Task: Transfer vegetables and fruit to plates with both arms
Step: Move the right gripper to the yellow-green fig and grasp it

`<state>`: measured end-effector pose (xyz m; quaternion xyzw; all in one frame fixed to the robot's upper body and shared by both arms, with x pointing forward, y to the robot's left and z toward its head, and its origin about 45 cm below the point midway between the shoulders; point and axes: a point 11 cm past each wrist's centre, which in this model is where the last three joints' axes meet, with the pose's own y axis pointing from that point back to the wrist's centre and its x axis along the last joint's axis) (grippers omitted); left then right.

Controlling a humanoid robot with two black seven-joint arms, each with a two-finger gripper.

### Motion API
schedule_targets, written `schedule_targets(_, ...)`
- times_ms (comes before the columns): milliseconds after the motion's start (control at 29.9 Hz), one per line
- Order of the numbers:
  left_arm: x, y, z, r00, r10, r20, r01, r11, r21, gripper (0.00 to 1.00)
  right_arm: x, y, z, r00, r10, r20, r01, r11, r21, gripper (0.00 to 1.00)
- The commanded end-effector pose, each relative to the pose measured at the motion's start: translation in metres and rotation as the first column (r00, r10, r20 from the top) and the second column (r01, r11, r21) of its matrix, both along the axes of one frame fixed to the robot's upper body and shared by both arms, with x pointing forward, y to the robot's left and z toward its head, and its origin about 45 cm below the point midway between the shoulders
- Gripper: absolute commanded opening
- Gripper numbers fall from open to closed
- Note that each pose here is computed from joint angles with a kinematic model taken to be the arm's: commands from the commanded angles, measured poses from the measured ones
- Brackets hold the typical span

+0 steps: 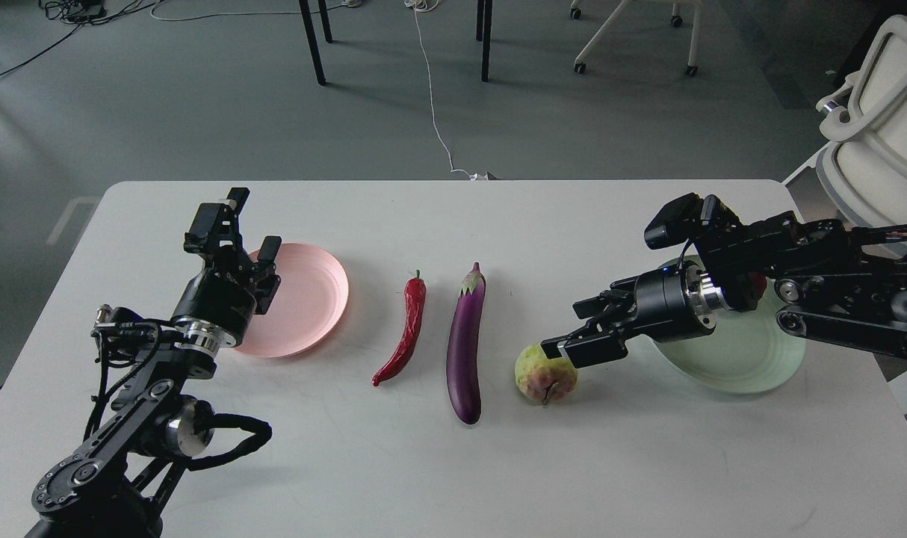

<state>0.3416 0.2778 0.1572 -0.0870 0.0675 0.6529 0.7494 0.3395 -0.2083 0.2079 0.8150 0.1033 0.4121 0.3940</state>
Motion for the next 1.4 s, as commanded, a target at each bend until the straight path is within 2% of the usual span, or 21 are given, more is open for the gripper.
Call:
schedule_targets(0,-0.001,0.001,-0.001,1.000,0.005,-0.002,-0.005,1.000,-0.003,0.98,-0.001,0.003,-0.009,1.000,0.014,-0.027,-0.015,0.999,-0.036,0.96)
schedule_targets(234,-0.001,0.002,-0.001,1.000,0.006,-0.004,-0.006,1.000,-0.003,0.98,0.003,0.001,-0.013,0.996,0.006,-0.092,-0.017,0.992,-0.124,0.96)
schedule_targets(1104,-0.001,0.003,-0.001,1.000,0.010,-0.002,-0.010,1.000,-0.001,0.98,0.019,0.040,-0.041,0.993,0.097,-0.064,-0.109,0.970,-0.219,0.94)
schedule_targets(1238,-0.002,0.003,-0.002,1.000,0.010,-0.005,-0.010,1.000,-0.003,0.98,0.015,0.041,-0.047,0.991,0.110,-0.078,-0.125,0.964,-0.236,0.88)
schedule_targets(1305,-0.002,0.004,-0.002,1.000,0.011,-0.003,-0.011,1.000,-0.001,0.98,0.014,0.041,-0.048,0.990,0.113,-0.080,-0.129,0.962,-0.240,0.76)
schedule_targets(1371,-0.002,0.004,-0.001,1.000,0.012,0.003,-0.012,1.000,-0.001,0.98,0.014,0.041,-0.048,0.990,0.113,-0.081,-0.129,0.962,-0.241,0.55)
